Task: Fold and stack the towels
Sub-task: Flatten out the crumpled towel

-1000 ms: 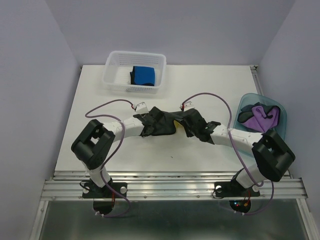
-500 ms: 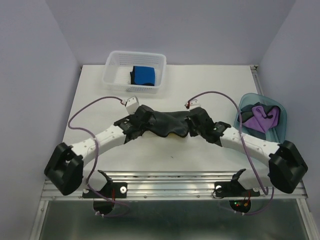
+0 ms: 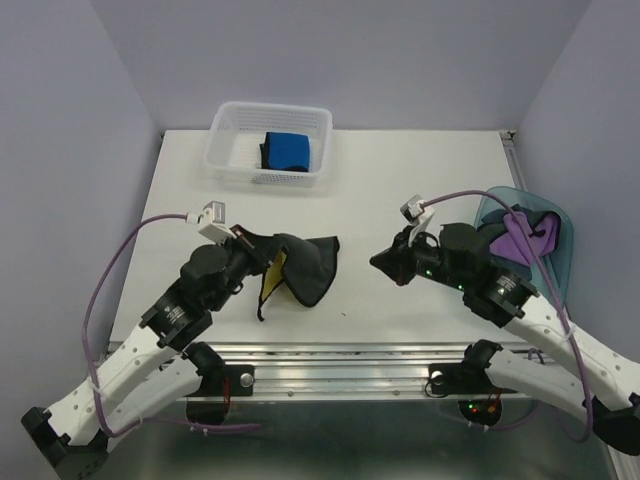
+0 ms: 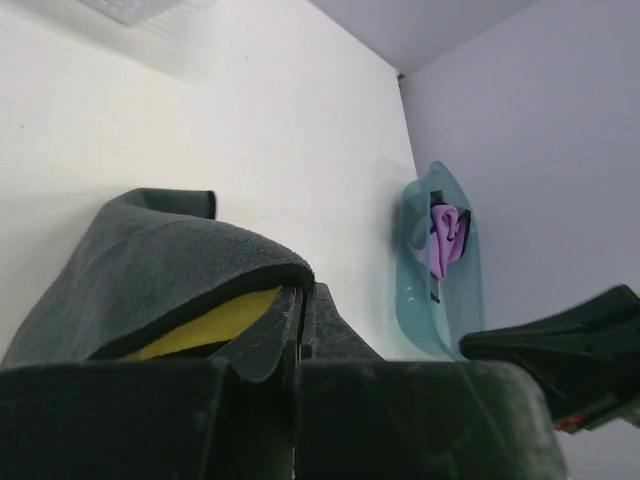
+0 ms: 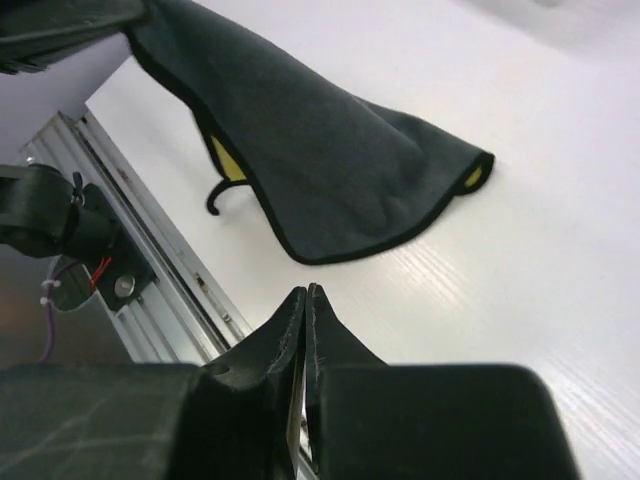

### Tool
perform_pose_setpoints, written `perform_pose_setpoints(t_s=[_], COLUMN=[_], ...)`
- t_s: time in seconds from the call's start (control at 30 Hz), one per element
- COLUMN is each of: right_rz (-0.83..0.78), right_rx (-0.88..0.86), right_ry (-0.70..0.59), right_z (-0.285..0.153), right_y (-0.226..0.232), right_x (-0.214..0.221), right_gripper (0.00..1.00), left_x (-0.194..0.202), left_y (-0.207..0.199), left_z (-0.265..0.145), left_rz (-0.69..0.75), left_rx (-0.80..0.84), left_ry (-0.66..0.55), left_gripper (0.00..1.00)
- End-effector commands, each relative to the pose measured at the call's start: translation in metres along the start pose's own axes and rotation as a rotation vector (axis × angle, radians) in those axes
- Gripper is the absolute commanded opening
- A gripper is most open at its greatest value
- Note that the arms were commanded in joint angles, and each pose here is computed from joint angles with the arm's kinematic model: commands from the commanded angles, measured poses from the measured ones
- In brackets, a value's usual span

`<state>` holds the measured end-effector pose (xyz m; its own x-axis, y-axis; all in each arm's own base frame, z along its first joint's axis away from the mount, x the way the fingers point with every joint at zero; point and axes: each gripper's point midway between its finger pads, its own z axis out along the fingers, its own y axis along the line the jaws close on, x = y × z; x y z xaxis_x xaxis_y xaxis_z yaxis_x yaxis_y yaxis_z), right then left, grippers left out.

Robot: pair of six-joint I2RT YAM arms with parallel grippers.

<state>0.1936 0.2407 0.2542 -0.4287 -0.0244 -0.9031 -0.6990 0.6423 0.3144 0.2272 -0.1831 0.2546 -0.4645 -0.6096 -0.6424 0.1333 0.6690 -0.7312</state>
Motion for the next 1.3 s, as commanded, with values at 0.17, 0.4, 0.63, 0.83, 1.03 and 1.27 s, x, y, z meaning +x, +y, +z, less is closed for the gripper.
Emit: perform_pose_setpoints(t_s=[0.17,0.4,0.63,0.83,1.03,1.27], right_rz=[0.201,0.201,0.166,0.162,0.128,0.134], right_rx=[0.180,0.442,0.554,0.718,0.730,0.666], right_ry=[0.243,0.307,0.407,0.461,0.513,0.430], right_z=[0.082,0.132,0.169,0.159,0.150,0.149], right_y=[-0.027,-0.034,-0.027,-0.040,-0.034,-0.023], right_x=[0.070,0.107,0.149,0.181,0.205,0.174], right_gripper=[0.34,0.47,0.51,0.48,0.43,0.01], left_x=[0.028,0.031,0.032,0.030,0.033,0.029], left_y=[0.018,0.031,0.046,0.051,0.055,0.051], left_z=[0.007,0.010,0.006,-0.001,-0.001,-0.001], left_rz=[-0.025,-0.028,-0.027,-0.032,-0.040,-0.024], left_rx=[-0.016,-0.062,-0.109,-0.115,-0.127,-0.120], left_ry=[0.066,0.055,0.042,0.028,0.028,0.021], left_gripper=[0.00,0.00,0.00,0.00,0.00,0.00])
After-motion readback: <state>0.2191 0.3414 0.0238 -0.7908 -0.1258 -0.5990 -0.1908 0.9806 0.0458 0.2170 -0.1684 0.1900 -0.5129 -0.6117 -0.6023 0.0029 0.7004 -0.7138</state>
